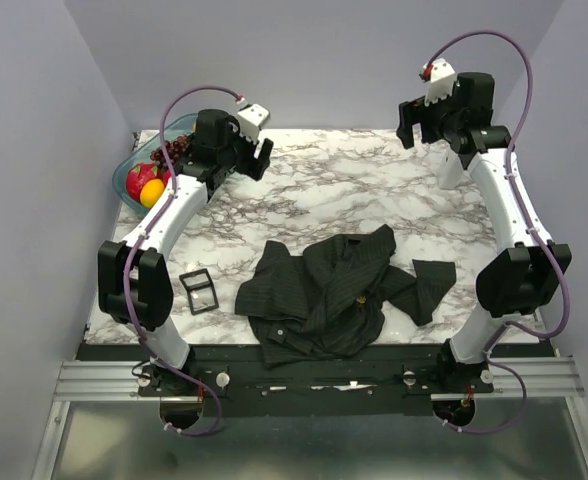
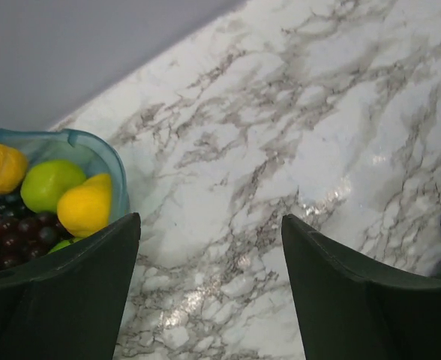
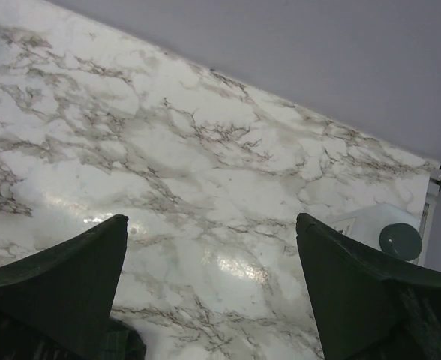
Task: Remove the brooch from the garment
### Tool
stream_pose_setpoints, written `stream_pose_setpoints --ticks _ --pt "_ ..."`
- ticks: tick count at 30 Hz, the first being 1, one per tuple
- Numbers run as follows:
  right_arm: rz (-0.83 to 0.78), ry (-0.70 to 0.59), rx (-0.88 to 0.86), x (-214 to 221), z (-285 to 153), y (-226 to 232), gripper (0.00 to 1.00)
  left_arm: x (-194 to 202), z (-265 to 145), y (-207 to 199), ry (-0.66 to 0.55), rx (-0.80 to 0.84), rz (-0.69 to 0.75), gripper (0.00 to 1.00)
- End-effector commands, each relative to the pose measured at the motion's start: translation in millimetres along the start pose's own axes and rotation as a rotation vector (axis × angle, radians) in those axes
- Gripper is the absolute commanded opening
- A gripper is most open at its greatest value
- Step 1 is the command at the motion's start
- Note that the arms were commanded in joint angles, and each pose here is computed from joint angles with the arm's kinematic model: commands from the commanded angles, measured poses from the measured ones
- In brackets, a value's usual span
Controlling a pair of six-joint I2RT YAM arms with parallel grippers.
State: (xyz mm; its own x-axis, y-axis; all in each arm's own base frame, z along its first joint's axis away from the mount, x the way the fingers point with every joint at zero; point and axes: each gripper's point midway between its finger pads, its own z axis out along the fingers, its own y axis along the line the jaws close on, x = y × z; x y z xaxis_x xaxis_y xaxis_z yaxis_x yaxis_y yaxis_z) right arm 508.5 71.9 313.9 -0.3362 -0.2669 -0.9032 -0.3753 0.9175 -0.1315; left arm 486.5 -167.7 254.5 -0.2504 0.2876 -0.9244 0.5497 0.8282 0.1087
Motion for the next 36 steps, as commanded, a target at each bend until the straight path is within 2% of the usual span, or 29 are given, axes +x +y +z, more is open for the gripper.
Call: stream_pose_setpoints --ticks 1,5,6,8,9,11,12,14,21,25,29,32,36 --pt "-0.16 0.052 -0.111 29.5 -2.1 19.0 1.0 49.0 -13.9 -36.1 0.158 0.219 0.072 0.83" --pt "-0.312 0.11 -0.278 68.6 -7.9 44.2 1.0 85.3 -24.6 -49.9 0.275 0.345 0.183 0.81" --pt "-0.417 0.099 -0.356 74.3 -10.2 52.6 1.0 94.2 -29.9 -53.6 0.307 0.37 0.19 0.81" --pt "-0.481 0.182 -0.481 106.3 -19.8 67.1 0.99 102.7 -37.0 -57.4 0.32 0.403 0.236 0.81" --pt "-0.58 0.181 -0.54 114.1 -21.1 70.1 0.98 105.1 -39.6 -57.9 0.316 0.424 0.29 0.81" --pt "-0.604 0.29 -0.66 150.2 -29.1 78.8 0.89 115.2 -48.9 -62.8 0.342 0.459 0.316 0.8" --pt "-0.688 0.297 -0.706 155.7 -30.4 77.2 0.86 119.9 -52.8 -64.2 0.359 0.471 0.324 0.81" --pt "-0.686 0.379 -0.807 181.9 -38.0 84.2 0.79 128.4 -54.9 -64.6 0.386 0.481 0.331 0.79" --pt "-0.725 0.382 -0.943 213.9 -25.6 95.7 0.74 144.0 -59.7 -68.6 0.432 0.501 0.312 0.77" --pt "-0.694 0.442 -1.028 237.7 -12.9 98.1 0.69 140.7 -69.9 -74.5 0.445 0.526 0.283 0.76" --pt "-0.696 0.461 -1.072 245.9 -7.9 98.3 0.66 152.3 -101.5 -92.1 0.521 0.645 0.291 0.76" --pt "-0.697 0.479 -1.108 258.9 -4.7 103.7 0.63 165.2 -114.0 -91.0 0.549 0.643 0.348 0.76" --pt "-0.649 0.495 -1.113 264.4 0.0 108.1 0.53 172.6 -117.7 -87.1 0.562 0.615 0.374 0.76"
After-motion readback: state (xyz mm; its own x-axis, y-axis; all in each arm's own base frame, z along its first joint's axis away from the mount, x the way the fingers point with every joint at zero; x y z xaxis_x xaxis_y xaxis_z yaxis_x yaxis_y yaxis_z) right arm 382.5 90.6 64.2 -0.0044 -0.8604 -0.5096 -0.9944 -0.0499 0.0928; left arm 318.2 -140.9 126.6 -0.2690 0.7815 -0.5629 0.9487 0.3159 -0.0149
